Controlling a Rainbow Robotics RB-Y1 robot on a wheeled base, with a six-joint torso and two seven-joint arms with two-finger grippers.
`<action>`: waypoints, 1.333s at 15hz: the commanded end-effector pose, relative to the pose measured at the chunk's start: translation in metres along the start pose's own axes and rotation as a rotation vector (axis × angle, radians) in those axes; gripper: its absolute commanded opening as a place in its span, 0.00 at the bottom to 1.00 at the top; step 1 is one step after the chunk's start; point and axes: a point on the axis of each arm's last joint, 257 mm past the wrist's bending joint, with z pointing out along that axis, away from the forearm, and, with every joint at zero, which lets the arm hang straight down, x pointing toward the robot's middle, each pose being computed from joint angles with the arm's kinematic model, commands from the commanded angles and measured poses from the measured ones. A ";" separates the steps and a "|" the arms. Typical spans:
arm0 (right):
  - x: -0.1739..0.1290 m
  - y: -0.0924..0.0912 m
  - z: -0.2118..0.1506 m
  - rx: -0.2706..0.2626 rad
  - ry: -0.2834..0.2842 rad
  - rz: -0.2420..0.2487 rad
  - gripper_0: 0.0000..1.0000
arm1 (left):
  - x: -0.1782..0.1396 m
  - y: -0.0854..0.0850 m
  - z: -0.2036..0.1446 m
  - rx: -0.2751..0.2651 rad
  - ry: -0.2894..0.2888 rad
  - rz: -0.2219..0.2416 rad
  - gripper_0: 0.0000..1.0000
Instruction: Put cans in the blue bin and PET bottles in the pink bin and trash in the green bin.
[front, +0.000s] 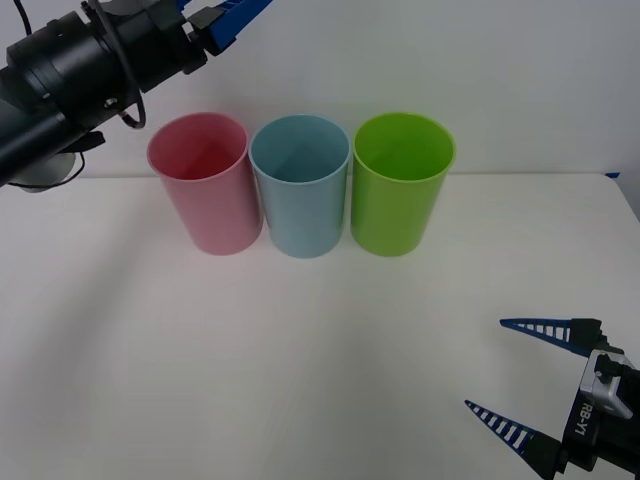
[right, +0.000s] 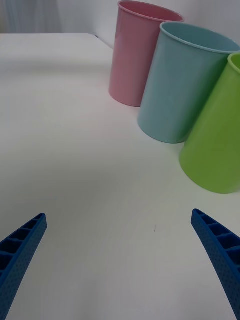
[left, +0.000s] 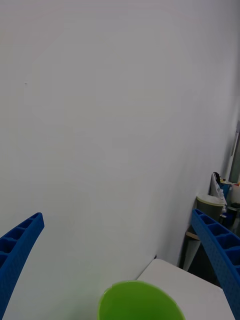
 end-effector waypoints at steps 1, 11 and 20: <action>0.000 0.000 0.000 0.000 0.000 0.000 1.00 | -0.004 -0.012 -0.029 0.032 -0.001 0.035 1.00; 0.000 0.000 0.000 0.000 0.000 0.000 1.00 | 0.022 -0.077 -0.145 0.038 0.141 0.077 1.00; 0.000 0.000 0.000 0.000 0.000 0.000 1.00 | 0.104 -0.074 -0.208 -0.042 0.374 0.103 1.00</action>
